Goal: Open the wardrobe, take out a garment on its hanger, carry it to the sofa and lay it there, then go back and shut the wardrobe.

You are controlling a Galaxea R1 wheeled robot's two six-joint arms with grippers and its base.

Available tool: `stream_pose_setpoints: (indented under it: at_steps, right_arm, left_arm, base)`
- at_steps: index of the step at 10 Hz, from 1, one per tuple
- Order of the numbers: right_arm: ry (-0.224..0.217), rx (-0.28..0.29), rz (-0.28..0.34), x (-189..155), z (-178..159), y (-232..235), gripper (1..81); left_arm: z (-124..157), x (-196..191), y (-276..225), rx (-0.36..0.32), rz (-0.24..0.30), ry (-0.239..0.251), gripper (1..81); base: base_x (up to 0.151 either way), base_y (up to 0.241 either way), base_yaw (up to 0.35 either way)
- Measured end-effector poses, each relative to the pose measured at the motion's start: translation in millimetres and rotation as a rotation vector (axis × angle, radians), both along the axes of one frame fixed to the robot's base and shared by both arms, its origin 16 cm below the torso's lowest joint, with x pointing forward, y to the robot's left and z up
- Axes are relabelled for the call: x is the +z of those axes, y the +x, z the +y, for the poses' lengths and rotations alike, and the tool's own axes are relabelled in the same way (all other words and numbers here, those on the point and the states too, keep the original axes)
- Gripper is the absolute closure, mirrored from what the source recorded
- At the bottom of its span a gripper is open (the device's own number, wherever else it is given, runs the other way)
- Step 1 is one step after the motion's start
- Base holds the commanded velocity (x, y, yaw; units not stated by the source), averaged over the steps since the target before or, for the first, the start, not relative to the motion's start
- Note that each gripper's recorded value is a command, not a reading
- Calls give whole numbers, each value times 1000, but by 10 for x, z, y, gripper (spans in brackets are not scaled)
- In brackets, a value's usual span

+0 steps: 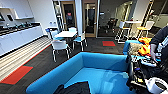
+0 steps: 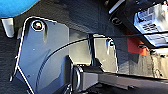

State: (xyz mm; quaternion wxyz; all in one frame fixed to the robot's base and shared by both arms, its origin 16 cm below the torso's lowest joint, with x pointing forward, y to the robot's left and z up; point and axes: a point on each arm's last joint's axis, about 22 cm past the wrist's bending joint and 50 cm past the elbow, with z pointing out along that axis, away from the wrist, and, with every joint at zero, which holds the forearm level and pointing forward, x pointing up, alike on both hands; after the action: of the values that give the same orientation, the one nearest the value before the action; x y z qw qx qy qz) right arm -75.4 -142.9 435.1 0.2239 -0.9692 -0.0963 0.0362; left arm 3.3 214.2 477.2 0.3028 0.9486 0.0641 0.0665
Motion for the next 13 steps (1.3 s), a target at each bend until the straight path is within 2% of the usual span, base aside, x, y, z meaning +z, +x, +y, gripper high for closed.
stream_pose_setpoints:
  at_steps: [3,7,13]
  right_arm:
    - [-5,1,-3,-9,-32,20,10]
    - [-5,1,-1,-6,-32,-1,10]
    - [-5,1,0,-5,-32,-2,10]
  left_arm:
    - [-95,2,25,-8,-7,-11,10]
    - [-87,-2,-17,-15,-6,-8,10]
    - [-91,-1,-14,-19,-7,-8,10]
  base:
    - [-110,0,0]
    - [-112,0,0]
    - [-78,0,0]
